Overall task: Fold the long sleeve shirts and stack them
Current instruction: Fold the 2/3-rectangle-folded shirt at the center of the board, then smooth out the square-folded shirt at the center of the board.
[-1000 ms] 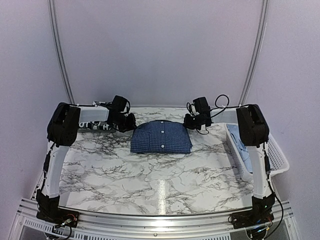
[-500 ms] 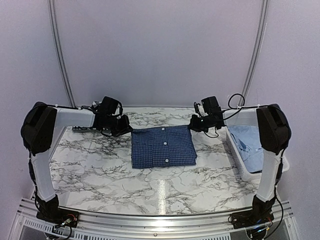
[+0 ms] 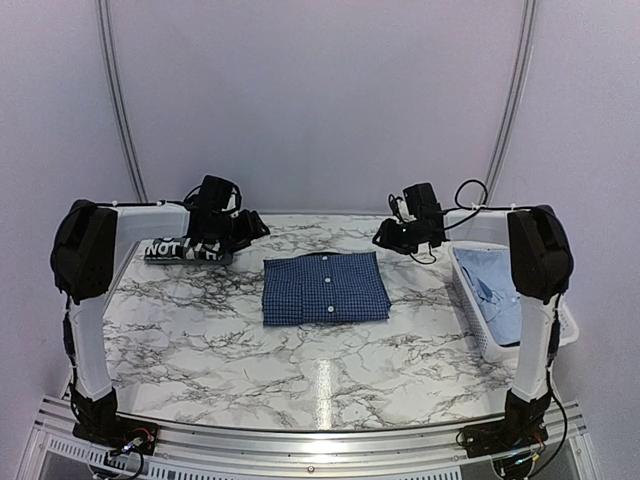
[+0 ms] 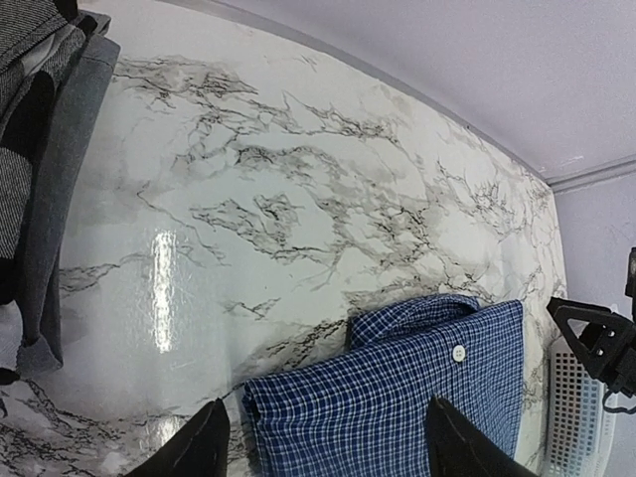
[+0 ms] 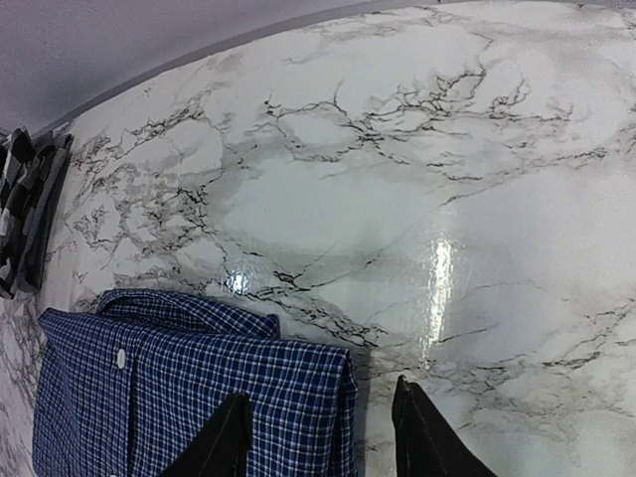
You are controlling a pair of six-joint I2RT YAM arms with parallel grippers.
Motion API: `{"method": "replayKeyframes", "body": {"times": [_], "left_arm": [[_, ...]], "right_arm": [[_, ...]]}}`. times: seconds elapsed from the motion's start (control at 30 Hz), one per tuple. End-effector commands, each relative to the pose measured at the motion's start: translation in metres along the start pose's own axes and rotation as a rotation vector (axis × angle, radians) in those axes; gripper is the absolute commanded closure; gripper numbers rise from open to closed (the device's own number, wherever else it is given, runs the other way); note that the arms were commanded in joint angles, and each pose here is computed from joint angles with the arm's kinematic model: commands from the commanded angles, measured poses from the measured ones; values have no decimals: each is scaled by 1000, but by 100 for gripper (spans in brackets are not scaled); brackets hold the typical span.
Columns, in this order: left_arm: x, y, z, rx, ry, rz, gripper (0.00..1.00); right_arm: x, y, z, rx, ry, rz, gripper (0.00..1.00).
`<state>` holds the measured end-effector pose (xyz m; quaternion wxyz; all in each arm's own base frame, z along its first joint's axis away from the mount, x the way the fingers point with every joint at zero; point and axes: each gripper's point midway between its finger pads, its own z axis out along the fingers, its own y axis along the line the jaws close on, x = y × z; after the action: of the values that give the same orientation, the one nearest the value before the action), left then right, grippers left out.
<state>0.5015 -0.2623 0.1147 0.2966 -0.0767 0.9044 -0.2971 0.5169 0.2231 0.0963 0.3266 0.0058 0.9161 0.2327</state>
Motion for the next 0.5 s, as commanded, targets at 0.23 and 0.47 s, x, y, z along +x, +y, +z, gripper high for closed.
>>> {"method": "replayKeyframes", "body": {"times": [0.23, 0.47], "left_arm": [[71, -38, -23, 75, 144, 47, 59], [131, -23, -4, 58, 242, 11, 66]], "right_arm": [[32, 86, -31, -144, 29, -95, 63], [76, 85, -15, -176, 112, -72, 65]]}}
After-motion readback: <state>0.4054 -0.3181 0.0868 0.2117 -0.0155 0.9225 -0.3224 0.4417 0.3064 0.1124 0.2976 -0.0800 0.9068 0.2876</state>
